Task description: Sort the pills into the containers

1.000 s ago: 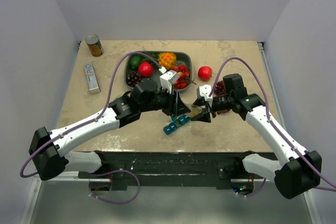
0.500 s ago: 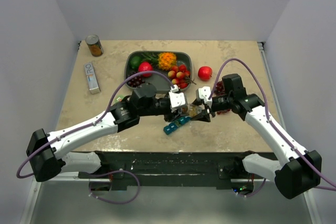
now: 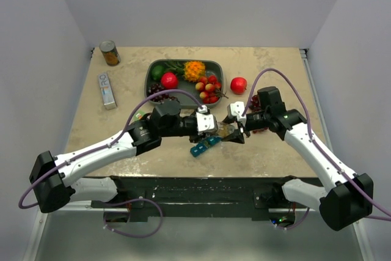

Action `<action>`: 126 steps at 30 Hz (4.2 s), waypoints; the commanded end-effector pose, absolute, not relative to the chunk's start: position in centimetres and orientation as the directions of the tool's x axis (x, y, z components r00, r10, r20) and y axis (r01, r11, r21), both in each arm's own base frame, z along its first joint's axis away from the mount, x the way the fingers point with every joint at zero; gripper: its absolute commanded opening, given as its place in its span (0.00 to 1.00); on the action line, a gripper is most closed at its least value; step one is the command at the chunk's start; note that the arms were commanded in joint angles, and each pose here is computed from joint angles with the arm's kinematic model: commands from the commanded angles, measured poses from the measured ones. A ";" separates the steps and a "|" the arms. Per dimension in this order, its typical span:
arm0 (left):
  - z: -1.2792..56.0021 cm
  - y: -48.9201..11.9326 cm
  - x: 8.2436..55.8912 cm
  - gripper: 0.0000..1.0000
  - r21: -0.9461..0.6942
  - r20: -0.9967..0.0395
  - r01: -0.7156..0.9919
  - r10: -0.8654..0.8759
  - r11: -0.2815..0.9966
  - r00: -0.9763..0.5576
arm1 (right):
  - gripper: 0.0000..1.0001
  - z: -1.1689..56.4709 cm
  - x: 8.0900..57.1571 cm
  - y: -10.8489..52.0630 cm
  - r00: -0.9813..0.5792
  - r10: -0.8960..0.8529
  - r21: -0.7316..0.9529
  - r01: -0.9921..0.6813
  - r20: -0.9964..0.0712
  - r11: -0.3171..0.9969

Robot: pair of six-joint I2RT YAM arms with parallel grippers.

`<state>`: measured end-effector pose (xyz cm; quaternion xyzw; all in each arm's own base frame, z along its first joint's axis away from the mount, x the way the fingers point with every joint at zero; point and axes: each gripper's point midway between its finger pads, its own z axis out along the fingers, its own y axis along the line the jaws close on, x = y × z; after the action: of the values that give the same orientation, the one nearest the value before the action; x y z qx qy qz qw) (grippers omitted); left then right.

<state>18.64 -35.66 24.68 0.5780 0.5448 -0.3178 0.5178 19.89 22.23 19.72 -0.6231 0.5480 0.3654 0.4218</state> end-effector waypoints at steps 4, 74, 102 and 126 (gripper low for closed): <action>23.5 -33.2 19.1 0.00 0.151 -0.939 0.956 0.337 0.250 0.060 | 0.87 20.7 19.5 22.1 0.089 -0.354 -0.086 -0.996 -0.931 -0.023; 14.5 -12.6 21.8 0.68 -0.217 -0.647 -0.020 -0.159 0.976 -0.746 | 0.97 19.3 24.0 20.2 -0.020 -0.407 -0.072 -0.975 -0.913 0.209; 15.7 -25.4 25.6 0.40 -0.465 -0.722 0.489 0.004 0.737 -0.692 | 0.74 11.5 24.1 20.4 0.487 -0.627 -0.351 -0.873 -0.608 -0.339; 9.1 -30.8 29.6 0.22 -0.558 -0.635 0.474 0.017 0.681 -0.772 | 0.65 4.3 27.1 23.0 0.531 -0.716 -0.322 -0.847 -0.453 -0.423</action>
<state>28.20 -28.37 6.87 0.1381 0.8945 -0.3169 0.2836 25.96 22.28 3.95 -0.8258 0.4847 0.1466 0.2481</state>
